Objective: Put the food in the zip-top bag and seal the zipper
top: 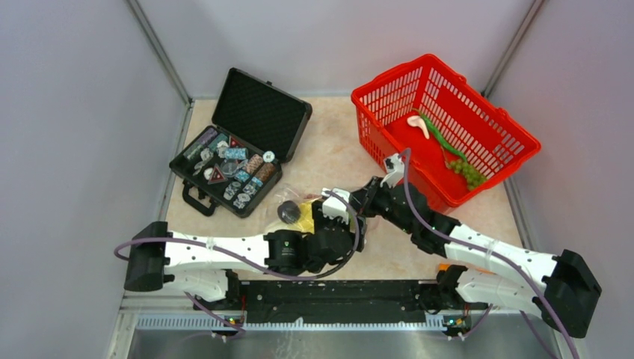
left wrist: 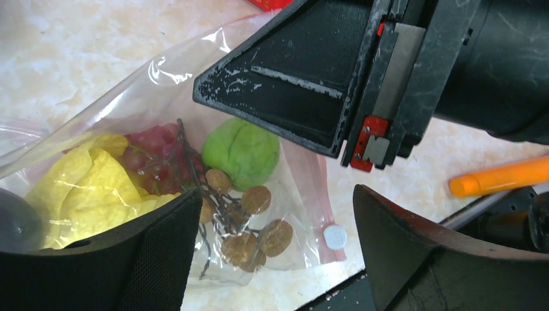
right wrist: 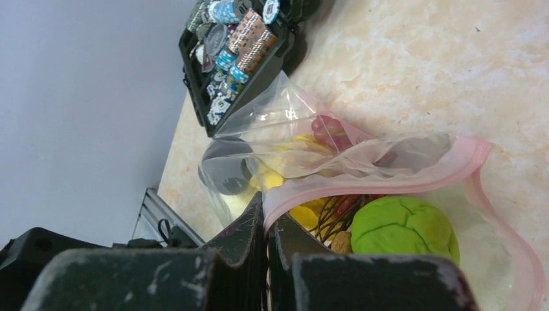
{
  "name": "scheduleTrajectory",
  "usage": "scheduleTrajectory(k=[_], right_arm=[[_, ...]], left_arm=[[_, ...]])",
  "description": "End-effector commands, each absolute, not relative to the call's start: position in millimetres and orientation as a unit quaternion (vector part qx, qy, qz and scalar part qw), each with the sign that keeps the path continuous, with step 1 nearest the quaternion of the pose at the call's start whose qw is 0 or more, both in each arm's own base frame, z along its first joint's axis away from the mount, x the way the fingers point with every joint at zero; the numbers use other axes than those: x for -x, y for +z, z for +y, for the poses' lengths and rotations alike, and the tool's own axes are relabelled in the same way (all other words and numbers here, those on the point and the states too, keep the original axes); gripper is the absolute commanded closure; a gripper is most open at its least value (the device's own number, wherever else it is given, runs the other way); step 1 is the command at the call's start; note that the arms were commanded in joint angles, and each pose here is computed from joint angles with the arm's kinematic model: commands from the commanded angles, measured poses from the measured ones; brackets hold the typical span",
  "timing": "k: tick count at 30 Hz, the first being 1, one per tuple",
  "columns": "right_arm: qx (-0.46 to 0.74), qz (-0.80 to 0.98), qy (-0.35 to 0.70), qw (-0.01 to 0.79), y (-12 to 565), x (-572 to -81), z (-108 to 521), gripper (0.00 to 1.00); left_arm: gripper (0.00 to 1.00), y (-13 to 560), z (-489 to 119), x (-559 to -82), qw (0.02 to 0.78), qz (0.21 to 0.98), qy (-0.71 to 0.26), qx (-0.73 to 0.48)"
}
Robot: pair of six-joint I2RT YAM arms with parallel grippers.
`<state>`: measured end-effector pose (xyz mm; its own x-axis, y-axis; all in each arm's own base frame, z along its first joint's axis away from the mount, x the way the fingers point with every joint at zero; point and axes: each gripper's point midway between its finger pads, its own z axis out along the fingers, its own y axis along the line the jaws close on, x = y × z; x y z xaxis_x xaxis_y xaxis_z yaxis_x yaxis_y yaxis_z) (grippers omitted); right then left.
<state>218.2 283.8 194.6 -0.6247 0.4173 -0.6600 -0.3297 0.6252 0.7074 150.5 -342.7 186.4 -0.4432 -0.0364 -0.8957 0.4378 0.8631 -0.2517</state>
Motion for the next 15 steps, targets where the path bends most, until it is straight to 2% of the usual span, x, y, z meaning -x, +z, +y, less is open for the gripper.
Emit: scheduleTrajectory(k=[1,8,15], right_arm=[[-0.026,0.756,0.469,0.455,239.6,-218.8,291.9,0.99],[-0.03,0.756,0.47,0.454,243.5,-219.6,292.5,0.99],[-0.029,0.757,0.468,0.455,250.3,-220.1,293.0,0.99]], left_arm=[[0.14,207.1,-351.7,-160.1,0.538,0.806,-0.228,-0.095],[0.16,197.7,-363.7,-167.3,0.55,0.804,-0.204,-0.1],[0.21,184.0,-350.6,-177.8,0.57,0.804,-0.148,-0.084]])
